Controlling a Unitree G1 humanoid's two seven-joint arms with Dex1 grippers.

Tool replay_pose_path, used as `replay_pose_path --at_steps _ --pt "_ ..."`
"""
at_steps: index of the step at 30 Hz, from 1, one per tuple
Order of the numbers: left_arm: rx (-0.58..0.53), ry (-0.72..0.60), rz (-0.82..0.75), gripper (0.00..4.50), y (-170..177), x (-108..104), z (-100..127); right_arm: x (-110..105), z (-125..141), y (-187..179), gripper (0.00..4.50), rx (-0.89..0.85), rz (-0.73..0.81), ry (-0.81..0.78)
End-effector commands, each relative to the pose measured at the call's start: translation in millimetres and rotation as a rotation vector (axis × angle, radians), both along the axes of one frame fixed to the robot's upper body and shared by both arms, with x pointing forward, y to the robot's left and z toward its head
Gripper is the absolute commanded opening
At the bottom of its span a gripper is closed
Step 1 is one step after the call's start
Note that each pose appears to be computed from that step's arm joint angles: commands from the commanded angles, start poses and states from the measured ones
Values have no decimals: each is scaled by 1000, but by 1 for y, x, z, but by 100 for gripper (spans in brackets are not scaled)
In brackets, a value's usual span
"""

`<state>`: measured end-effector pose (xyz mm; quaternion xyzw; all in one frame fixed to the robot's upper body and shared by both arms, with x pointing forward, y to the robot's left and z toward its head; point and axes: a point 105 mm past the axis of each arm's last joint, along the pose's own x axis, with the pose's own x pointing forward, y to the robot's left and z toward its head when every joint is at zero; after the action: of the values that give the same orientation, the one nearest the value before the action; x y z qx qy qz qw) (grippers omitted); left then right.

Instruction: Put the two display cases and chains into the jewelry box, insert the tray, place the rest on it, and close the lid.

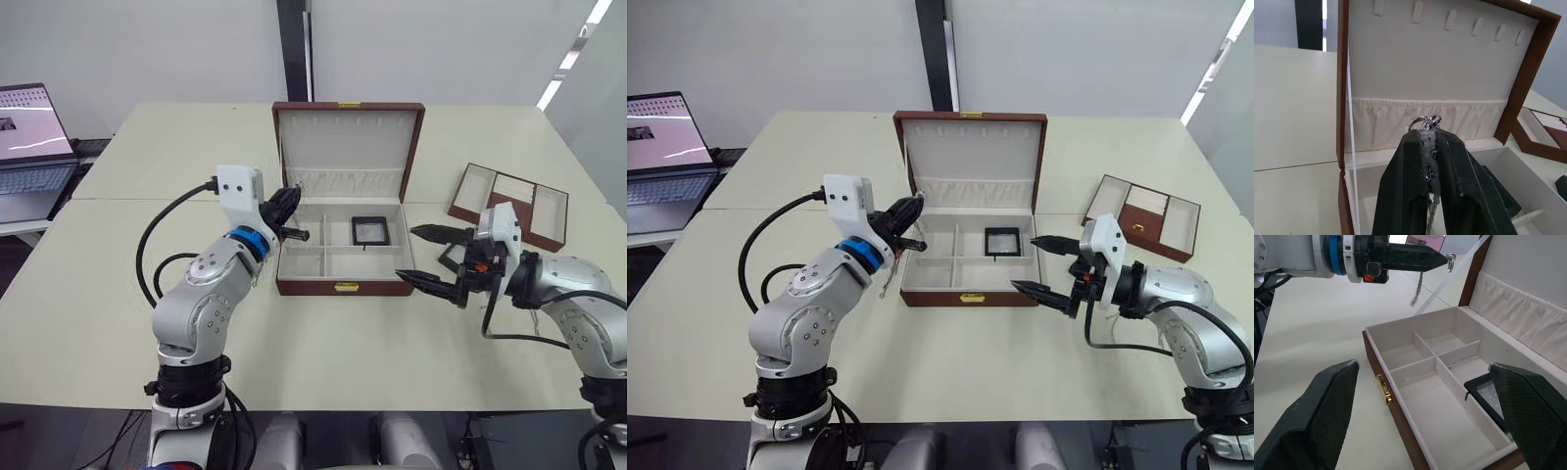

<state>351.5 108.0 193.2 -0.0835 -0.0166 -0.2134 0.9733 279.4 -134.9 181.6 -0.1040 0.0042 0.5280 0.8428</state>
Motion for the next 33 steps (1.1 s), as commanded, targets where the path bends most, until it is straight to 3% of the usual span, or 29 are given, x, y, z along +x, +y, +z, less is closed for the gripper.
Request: replay_pose_path --at_steps 1,9,28,33 --pt "19 -20 20 4 -1 7 0 -5 13 -3 450 0 -5 -48" --pt "58 24 29 4 -14 24 -21 -5 13 -5 450 -3 -22 -45" --pt "42 42 70 4 -15 30 -27 -6 13 -8 450 -11 -35 -36" --pt "25 26 34 163 -21 27 -22 -6 12 -9 450 -12 -37 -33"
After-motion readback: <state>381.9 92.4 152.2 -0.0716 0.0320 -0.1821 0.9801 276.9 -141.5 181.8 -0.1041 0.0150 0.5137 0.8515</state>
